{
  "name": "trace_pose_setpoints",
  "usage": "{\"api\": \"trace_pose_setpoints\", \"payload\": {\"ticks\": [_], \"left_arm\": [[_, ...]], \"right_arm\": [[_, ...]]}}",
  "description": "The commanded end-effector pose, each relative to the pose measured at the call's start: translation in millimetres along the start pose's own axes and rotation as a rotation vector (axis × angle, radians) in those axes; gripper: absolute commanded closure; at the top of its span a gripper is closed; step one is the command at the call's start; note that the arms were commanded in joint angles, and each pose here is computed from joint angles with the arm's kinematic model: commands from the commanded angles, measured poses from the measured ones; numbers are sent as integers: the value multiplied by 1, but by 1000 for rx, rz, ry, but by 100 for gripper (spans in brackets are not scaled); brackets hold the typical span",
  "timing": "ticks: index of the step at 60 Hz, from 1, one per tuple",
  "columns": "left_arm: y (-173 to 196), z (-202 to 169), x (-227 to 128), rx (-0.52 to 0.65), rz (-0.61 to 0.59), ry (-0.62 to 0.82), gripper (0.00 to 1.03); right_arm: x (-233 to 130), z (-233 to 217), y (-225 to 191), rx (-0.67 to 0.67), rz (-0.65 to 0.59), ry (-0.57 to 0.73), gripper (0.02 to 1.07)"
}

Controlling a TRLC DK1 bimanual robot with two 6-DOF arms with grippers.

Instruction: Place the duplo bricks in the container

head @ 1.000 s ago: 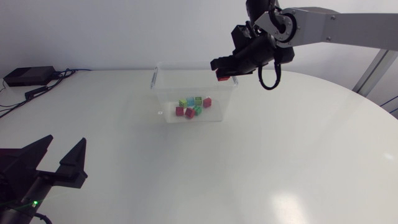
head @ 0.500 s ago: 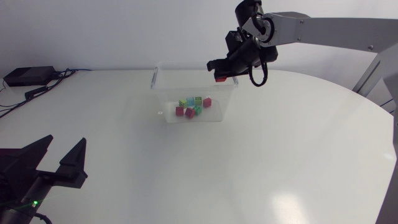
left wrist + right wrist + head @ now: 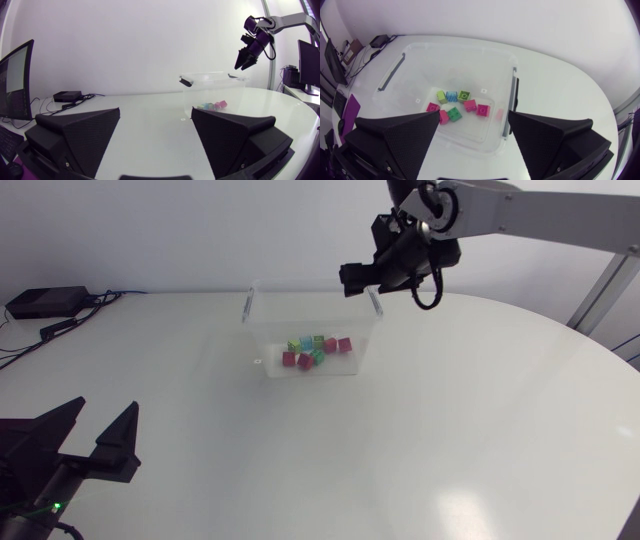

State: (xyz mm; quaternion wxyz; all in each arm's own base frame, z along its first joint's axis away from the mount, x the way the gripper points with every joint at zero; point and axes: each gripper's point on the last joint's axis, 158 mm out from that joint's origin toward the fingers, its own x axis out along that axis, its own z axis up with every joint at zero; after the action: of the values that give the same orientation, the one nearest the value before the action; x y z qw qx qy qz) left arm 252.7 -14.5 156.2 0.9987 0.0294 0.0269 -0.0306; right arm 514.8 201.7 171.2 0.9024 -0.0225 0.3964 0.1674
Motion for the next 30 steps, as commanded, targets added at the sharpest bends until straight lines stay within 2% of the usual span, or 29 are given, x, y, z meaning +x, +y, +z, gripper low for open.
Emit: {"api": "trace_pose_setpoints", "payload": {"ticks": [1, 16, 30], "left_arm": [[-2, -4, 1, 19, -6, -1, 4], [-2, -4, 1, 19, -6, -1, 4], [-2, -4, 1, 19, -6, -1, 4]], "right_arm": [[-38, 7, -3, 31, -15, -48, 6], [-101, 15, -10, 42, -55, -142, 6], [-154, -9, -23, 55, -82, -197, 6]]}}
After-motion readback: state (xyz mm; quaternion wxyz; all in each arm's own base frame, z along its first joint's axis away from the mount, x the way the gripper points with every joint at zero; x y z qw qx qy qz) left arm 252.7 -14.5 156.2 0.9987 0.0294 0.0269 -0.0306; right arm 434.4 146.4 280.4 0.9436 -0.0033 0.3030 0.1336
